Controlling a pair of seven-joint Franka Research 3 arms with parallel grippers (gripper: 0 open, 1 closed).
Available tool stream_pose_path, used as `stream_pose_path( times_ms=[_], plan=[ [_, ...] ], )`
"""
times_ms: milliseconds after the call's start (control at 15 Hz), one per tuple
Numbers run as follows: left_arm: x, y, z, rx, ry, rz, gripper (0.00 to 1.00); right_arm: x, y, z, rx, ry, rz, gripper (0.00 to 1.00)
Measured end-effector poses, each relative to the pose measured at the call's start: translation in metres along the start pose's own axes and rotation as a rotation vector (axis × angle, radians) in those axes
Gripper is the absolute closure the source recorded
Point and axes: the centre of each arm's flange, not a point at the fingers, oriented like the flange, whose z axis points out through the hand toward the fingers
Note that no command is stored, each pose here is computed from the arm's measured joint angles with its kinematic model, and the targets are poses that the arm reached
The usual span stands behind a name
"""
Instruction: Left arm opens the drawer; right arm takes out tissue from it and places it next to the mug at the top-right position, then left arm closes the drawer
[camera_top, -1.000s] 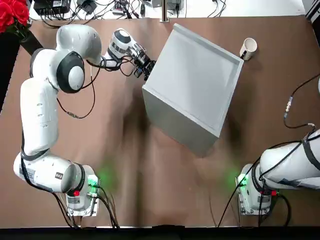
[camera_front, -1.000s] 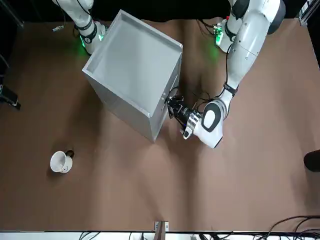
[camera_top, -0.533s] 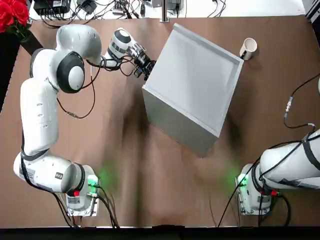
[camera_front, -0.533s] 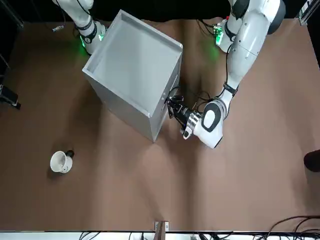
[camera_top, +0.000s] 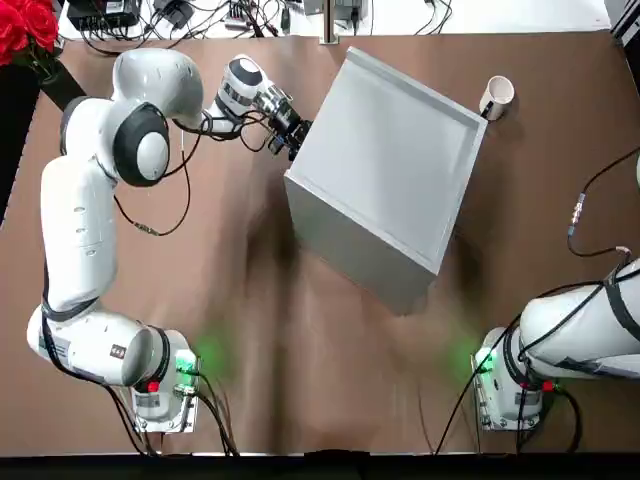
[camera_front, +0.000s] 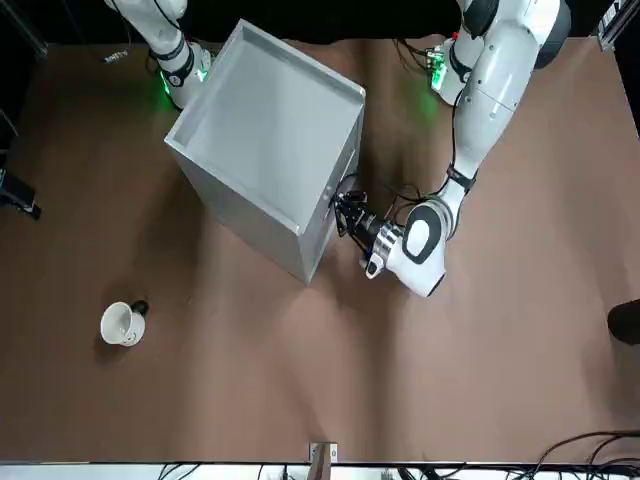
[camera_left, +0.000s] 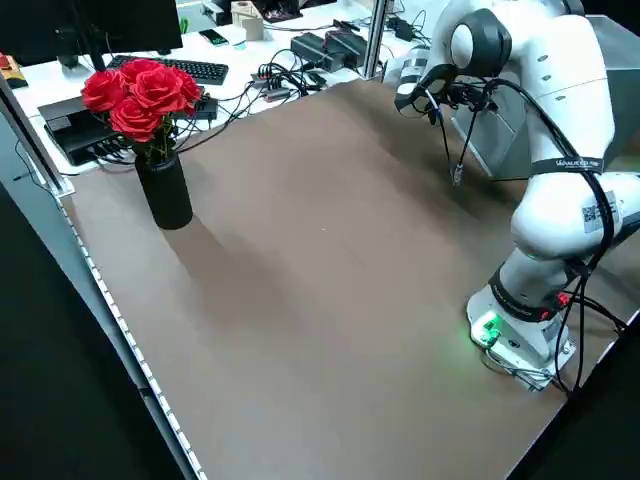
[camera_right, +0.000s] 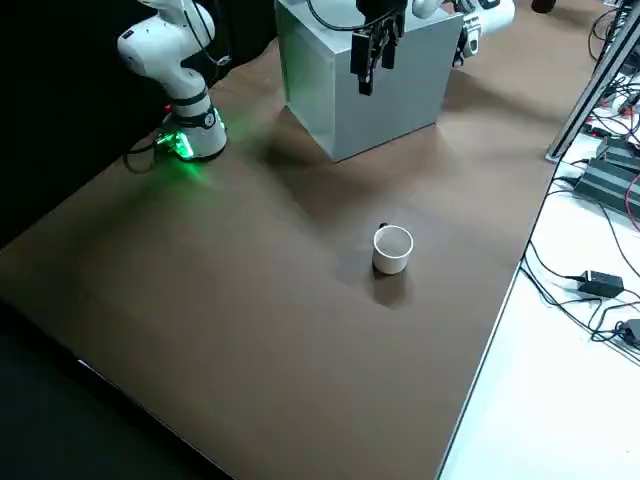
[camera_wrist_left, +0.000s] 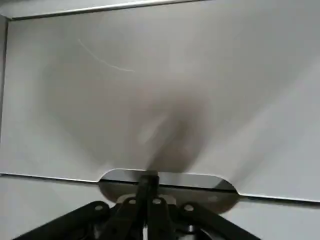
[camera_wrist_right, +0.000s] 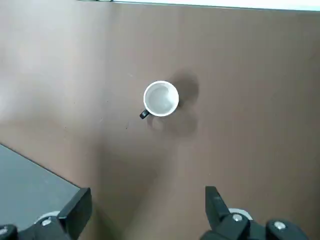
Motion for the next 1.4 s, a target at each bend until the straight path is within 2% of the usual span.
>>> stream_pose_path(
  times_ms=[1400],
  plan=[
    [0.0097, -0.0060, -0.0043, 0.053, -0.064, -0.009, 0.99, 0.0003, 0.0002, -0.0045, -0.001, 0.009, 0.000, 0.00]
  ],
)
